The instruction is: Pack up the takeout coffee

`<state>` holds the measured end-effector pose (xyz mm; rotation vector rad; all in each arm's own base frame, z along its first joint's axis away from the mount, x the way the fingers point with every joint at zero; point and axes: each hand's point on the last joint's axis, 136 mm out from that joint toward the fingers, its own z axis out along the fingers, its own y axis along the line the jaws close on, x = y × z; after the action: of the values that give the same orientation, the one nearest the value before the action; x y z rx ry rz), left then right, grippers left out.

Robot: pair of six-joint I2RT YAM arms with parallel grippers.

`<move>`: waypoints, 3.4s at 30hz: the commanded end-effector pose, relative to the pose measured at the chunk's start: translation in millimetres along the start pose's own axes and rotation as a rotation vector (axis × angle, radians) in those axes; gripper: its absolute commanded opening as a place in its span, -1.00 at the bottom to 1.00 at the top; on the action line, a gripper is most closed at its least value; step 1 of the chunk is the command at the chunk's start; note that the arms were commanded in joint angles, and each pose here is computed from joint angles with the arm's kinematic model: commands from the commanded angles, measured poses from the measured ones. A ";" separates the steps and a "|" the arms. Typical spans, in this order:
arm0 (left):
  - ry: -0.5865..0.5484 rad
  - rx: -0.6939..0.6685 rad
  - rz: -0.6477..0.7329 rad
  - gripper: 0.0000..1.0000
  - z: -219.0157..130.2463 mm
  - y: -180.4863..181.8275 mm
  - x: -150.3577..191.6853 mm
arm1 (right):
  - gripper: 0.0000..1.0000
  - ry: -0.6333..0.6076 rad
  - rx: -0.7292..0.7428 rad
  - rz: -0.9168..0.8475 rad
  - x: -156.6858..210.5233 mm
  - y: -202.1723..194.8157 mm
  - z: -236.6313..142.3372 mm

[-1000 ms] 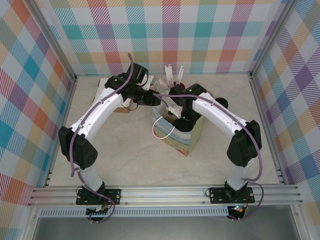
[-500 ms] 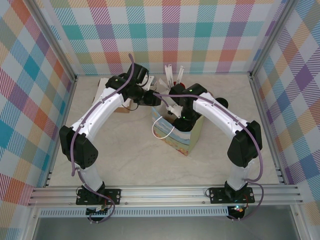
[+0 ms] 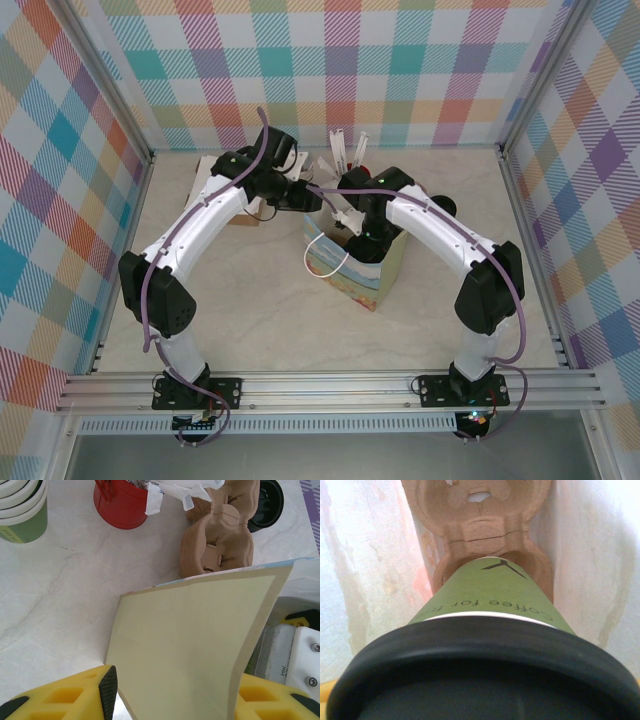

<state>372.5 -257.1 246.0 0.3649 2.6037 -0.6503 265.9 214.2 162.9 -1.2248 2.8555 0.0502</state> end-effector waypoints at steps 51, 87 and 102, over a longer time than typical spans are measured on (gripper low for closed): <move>-0.001 -0.019 -0.009 -0.02 -5.6 5.6 -2.8 | 0.68 0.026 -0.056 -0.001 7.3 -0.6 37.1; -0.005 -0.012 -0.009 -0.02 -6.9 3.5 -4.2 | 0.68 0.081 -0.062 0.011 14.6 -2.2 45.4; -0.002 -0.017 -0.009 -0.01 -6.7 4.6 -3.6 | 0.68 0.075 -0.060 0.010 13.6 -3.0 46.3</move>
<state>372.4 -257.0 245.8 0.3651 2.6044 -0.6494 265.1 210.0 122.8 -1.2337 2.9024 0.0906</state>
